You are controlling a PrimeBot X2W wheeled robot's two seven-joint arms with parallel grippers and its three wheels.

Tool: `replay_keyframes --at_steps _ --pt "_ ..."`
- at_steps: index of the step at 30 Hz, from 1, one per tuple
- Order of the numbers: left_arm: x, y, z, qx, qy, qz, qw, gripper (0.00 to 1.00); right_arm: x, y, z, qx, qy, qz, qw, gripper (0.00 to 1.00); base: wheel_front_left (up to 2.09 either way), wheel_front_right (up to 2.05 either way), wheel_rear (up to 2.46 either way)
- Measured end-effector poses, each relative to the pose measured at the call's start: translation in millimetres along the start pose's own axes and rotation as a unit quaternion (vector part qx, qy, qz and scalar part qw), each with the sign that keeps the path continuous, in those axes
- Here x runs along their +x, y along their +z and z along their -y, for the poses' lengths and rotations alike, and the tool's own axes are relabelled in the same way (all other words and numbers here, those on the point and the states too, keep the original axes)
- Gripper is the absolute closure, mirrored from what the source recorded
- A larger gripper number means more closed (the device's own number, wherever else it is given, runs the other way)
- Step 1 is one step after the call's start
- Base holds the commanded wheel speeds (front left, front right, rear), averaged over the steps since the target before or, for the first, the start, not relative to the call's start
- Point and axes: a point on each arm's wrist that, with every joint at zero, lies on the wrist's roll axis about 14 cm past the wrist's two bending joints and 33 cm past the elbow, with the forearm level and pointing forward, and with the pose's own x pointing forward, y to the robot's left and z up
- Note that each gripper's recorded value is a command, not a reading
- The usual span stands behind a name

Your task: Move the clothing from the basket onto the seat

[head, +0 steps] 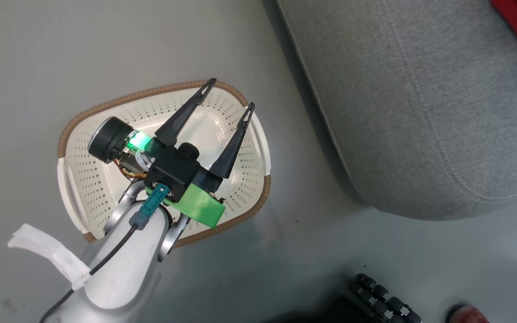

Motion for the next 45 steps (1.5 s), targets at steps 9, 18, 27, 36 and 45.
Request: replay_keyframes --at_steps 9,18,27,36,45 --pt "-14 -34 -21 -0.023 0.027 -0.027 0.999 0.00 -58 -133 -41 0.057 -0.021 -0.169 0.984 1.00 0.00 0.00 0.00" --pt "-13 -9 -20 -0.031 0.041 -0.004 0.999 0.00 -114 -146 -37 0.071 -0.049 -0.232 0.969 0.00 0.00 0.00 0.00" --pt "-31 35 -14 -0.048 0.083 0.027 0.995 0.00 -182 -123 -55 0.094 -0.016 -0.284 0.954 0.00 0.00 0.00 0.00" --pt "-84 72 -21 -0.038 0.171 0.046 0.983 0.00 -226 -85 -128 0.168 0.082 -0.296 0.936 0.00 0.00 0.00 0.00" --pt "-190 111 -45 -0.007 0.315 0.080 0.946 0.00 -222 -22 -204 0.236 0.193 -0.232 0.924 0.00 0.00 0.00 0.00"
